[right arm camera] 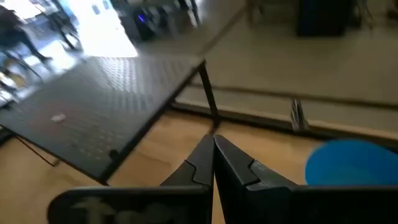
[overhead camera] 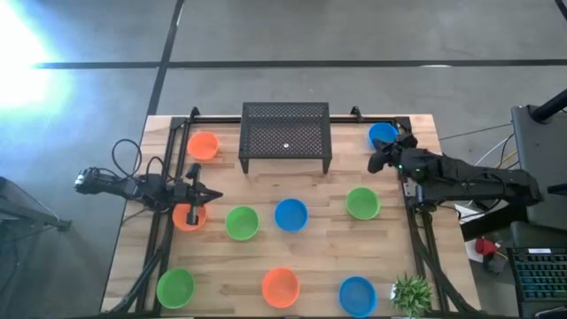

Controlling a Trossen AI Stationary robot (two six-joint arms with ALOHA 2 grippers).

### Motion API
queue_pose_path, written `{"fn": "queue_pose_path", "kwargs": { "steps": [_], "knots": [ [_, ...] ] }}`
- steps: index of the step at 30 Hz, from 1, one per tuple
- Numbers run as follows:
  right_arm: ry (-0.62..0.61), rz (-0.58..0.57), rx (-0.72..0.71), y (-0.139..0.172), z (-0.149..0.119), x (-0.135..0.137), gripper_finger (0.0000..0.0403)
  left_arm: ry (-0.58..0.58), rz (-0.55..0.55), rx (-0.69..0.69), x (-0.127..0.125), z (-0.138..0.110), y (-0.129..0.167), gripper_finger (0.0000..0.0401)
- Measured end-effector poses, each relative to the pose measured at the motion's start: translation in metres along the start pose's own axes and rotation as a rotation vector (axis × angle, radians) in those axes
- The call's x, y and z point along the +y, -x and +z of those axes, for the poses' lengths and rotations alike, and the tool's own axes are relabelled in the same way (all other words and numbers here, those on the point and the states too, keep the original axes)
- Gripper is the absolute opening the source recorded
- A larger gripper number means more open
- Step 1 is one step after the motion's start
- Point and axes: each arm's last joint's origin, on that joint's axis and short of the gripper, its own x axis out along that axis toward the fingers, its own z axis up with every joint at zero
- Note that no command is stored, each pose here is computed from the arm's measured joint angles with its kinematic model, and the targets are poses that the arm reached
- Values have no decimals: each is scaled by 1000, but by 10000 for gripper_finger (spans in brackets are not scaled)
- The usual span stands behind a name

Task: Pick & Place Mini bowls
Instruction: Put the top blue bowl on the shelf

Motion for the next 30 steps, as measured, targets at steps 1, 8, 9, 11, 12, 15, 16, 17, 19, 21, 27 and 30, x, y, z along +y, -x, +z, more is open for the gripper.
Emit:
{"fn": "queue_pose_path", "kwargs": {
  "steps": [1, 8, 9, 11, 12, 15, 16, 17, 19, 21, 27, 30],
  "knots": [
    [-5, -19, 23, -2, 0, 2, 8, -12, 0, 0, 0, 0, 0, 0],
    [-25, -175, 172, -18, -2, 12, 8, -42, 0, 1, 0, 0, 0, 0],
    [-27, -184, 192, -21, -2, 14, 8, -43, 0, 1, 0, 0, 0, 0],
    [-33, -194, 238, -26, 1, 15, 8, -46, 1, 1, 0, 0, 0, 0],
    [-38, -201, 261, -29, 2, 15, 8, -46, 1, 1, 0, 0, 0, 0],
    [-53, -222, 331, -39, 5, 13, 8, -45, 0, 2, 0, 0, 0, 0],
    [-61, -230, 353, -42, 6, 12, 8, -45, 0, 2, 0, 0, 0, 0],
    [-71, -242, 362, -45, 6, 10, 8, -44, 0, 2, 0, 0, 0, 0],
    [-88, -281, 365, -51, 7, 6, 8, -41, 0, 2, 0, 0, 0, 0],
    [-99, -315, 366, -55, 7, 3, 8, -37, 0, 3, 0, 0, 0, 0],
    [-98, -339, 402, -63, 8, -3, 9, -35, 0, 3, 0, 0, 0, 0],
    [-97, -329, 423, -64, 8, -5, 9, -35, 0, 3, 0, 0, 0, 0]
  ]
}}
